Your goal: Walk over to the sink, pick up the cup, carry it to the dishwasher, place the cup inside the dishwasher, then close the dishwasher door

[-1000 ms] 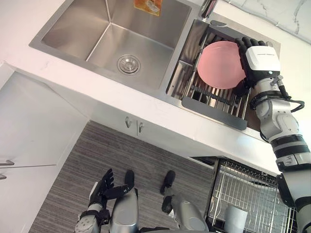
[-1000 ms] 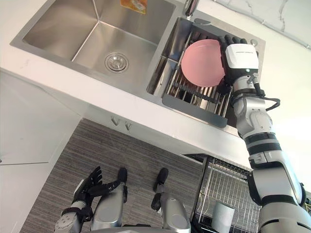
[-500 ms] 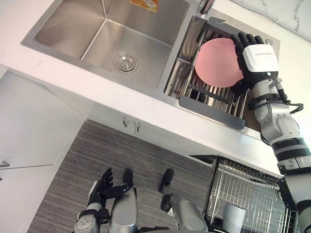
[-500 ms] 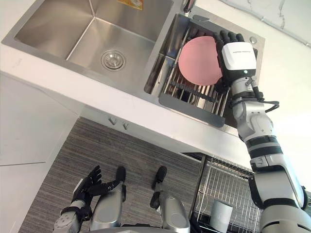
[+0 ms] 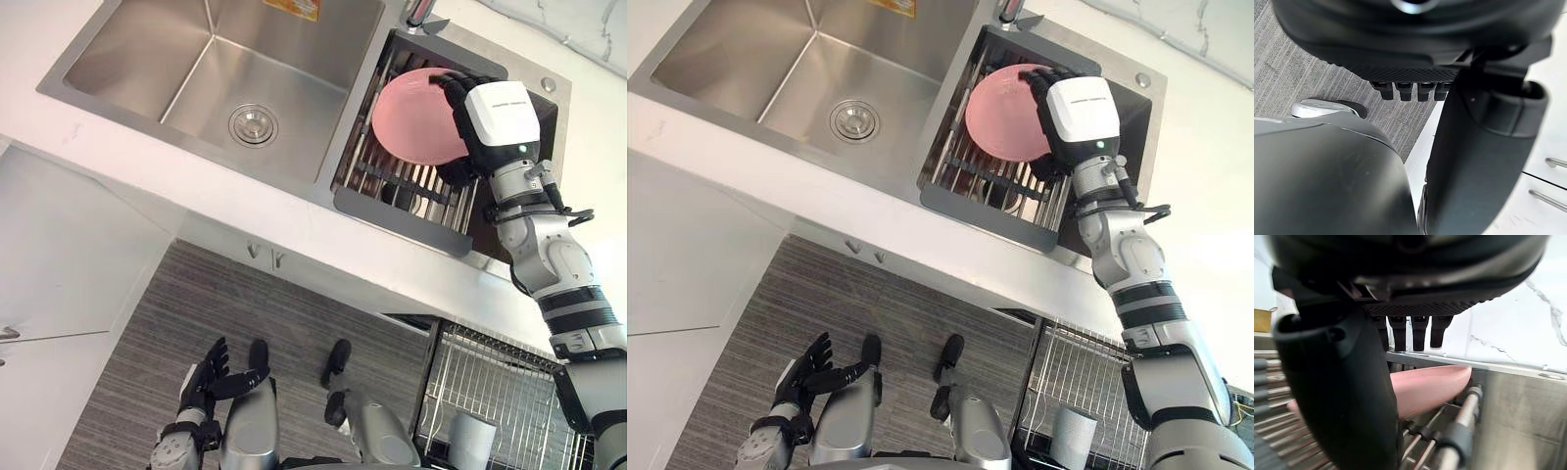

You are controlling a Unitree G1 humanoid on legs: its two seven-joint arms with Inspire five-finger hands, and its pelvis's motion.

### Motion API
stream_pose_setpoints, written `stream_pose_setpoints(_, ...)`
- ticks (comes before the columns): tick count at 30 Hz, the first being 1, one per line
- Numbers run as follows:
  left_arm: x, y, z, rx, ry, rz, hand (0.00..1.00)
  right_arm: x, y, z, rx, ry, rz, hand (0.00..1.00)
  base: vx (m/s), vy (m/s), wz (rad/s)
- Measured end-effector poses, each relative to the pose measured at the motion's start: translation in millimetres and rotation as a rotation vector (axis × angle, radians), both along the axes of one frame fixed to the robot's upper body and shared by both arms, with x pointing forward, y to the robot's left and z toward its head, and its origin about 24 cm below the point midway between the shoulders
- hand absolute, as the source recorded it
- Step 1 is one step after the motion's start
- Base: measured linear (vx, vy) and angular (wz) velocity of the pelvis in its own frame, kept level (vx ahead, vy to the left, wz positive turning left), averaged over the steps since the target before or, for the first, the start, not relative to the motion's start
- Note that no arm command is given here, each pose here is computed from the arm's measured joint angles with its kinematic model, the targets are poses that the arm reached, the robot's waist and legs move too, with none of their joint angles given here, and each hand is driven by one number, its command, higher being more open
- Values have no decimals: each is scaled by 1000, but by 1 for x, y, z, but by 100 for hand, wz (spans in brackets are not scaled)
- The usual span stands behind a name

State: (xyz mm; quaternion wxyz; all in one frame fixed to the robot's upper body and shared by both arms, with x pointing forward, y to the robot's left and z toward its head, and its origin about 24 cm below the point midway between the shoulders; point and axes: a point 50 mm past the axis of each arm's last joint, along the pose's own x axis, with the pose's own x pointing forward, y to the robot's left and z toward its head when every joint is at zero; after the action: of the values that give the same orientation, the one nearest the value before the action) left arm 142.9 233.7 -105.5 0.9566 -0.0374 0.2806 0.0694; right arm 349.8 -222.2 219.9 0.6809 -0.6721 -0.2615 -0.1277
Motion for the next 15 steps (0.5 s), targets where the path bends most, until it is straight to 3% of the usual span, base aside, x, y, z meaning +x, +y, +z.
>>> stream_pose_setpoints(15, -1, -1, -2, -3, 9, 0, 100, -1, 6, -8, 75, 38, 50, 0, 0, 0, 0)
